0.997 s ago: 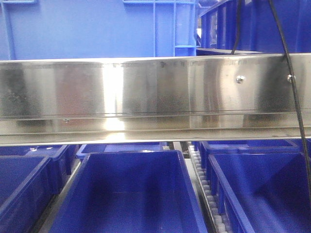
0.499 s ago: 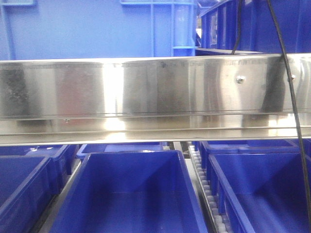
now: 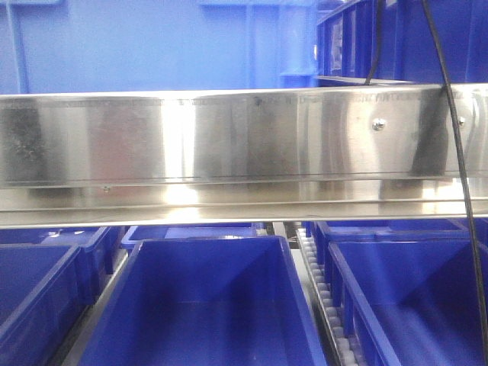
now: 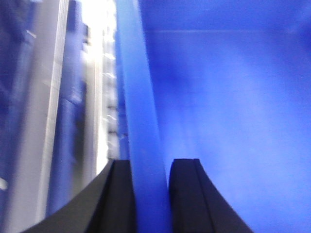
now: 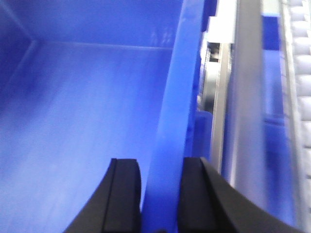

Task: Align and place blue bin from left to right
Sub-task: 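Close both grippers on the blue bin's side walls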

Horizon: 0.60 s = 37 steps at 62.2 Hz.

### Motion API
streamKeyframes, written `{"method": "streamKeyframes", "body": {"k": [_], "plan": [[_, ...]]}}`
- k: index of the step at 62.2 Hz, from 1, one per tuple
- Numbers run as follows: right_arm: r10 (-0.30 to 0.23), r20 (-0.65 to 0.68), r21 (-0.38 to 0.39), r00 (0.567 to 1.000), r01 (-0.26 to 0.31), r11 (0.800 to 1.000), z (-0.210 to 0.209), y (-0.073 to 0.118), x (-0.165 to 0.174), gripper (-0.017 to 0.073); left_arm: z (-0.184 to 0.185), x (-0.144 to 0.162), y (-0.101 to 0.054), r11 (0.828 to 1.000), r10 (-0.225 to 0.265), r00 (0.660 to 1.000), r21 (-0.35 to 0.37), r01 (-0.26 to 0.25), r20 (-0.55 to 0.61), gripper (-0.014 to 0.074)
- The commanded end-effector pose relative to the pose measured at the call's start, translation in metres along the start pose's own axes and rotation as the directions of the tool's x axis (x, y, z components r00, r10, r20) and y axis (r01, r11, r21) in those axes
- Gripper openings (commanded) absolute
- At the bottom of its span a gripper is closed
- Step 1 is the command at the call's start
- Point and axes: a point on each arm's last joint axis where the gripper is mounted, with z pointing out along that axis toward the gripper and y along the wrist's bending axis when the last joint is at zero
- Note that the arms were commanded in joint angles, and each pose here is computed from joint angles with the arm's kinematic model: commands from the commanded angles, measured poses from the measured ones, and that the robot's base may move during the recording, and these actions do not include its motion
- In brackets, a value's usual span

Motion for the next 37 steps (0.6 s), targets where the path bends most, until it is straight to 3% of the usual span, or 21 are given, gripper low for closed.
{"method": "streamKeyframes", "body": {"k": [1,18,37], "plan": [[-0.014,0.157,-0.059,0.987,0.024,0.998,-0.040,0.009,-0.017,-0.0153,-0.029,-0.014,-0.013,0.995,-0.028,0.993,0.100,0.017,0.116,-0.0111],[0.006,0.289,-0.109,0.957,0.027,0.994,-0.086,0.014,-0.029,-0.0153,-0.075,-0.026,-0.023,0.987,-0.029,0.981,0.161,-0.003,0.194,-0.0111],[0.009,0.328,-0.119,0.945,0.032,0.992,-0.107,0.015,-0.032,-0.0153,-0.091,-0.029,-0.029,0.978,-0.036,0.977,0.207,-0.009,0.211,-0.0111]]}}
